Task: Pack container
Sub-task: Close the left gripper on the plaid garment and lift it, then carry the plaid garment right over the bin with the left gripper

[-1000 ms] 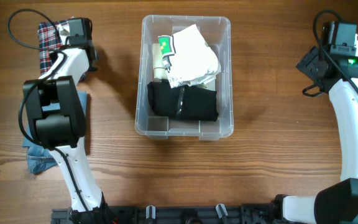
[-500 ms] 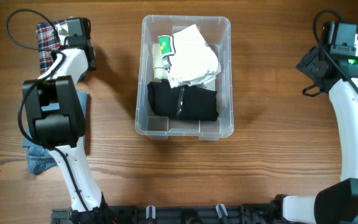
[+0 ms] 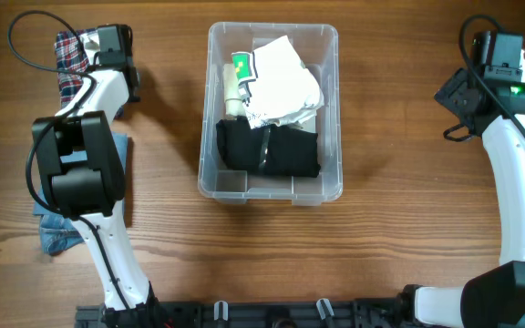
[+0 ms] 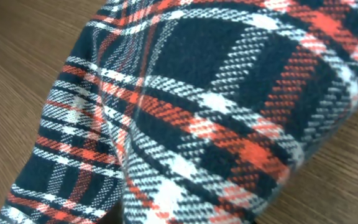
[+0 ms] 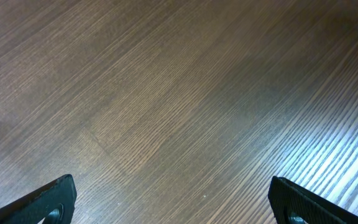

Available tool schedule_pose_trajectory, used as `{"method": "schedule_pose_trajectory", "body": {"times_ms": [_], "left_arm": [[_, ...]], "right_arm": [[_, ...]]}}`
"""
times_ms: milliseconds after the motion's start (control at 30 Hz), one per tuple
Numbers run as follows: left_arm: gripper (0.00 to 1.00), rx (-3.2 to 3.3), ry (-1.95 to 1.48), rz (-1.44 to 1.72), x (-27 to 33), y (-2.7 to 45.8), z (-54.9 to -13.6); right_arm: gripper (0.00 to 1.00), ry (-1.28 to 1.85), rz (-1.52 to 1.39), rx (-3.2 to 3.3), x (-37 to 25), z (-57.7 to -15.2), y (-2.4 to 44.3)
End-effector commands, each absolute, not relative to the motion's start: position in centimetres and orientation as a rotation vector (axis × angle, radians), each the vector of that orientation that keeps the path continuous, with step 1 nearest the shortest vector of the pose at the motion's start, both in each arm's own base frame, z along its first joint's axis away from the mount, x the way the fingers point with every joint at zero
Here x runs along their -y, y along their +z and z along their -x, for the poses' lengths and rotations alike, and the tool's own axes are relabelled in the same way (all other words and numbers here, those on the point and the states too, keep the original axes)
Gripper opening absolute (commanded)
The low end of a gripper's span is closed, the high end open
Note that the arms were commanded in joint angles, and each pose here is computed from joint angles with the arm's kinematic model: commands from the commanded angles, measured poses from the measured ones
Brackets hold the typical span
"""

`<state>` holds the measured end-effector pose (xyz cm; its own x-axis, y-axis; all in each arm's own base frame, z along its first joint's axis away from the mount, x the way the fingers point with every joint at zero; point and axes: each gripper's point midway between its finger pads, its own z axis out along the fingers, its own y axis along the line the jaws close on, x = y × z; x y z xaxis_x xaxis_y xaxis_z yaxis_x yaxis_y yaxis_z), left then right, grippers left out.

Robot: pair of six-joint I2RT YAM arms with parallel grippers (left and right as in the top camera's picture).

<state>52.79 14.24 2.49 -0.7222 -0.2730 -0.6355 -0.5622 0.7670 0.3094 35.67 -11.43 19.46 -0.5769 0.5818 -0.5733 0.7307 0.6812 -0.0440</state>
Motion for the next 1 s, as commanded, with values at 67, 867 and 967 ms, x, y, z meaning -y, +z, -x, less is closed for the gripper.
{"method": "schedule_pose_trajectory", "body": {"times_ms": [67,867,967], "left_arm": [[0.07,-2.398,0.650,0.618,-13.6,4.5,-51.9],[0.07,-2.322,0.190,0.293,5.7,22.9,-46.4],[0.06,-2.319,0.169,0.198,8.2,23.8,-45.6]], "right_arm": [[1.00,-0.399,-1.023,-2.370,11.8,-35.5,18.9],[1.00,-0.390,-1.021,-2.351,11.9,-35.9,19.1],[1.00,-0.390,-1.021,-2.351,11.9,-35.9,19.1]]}}
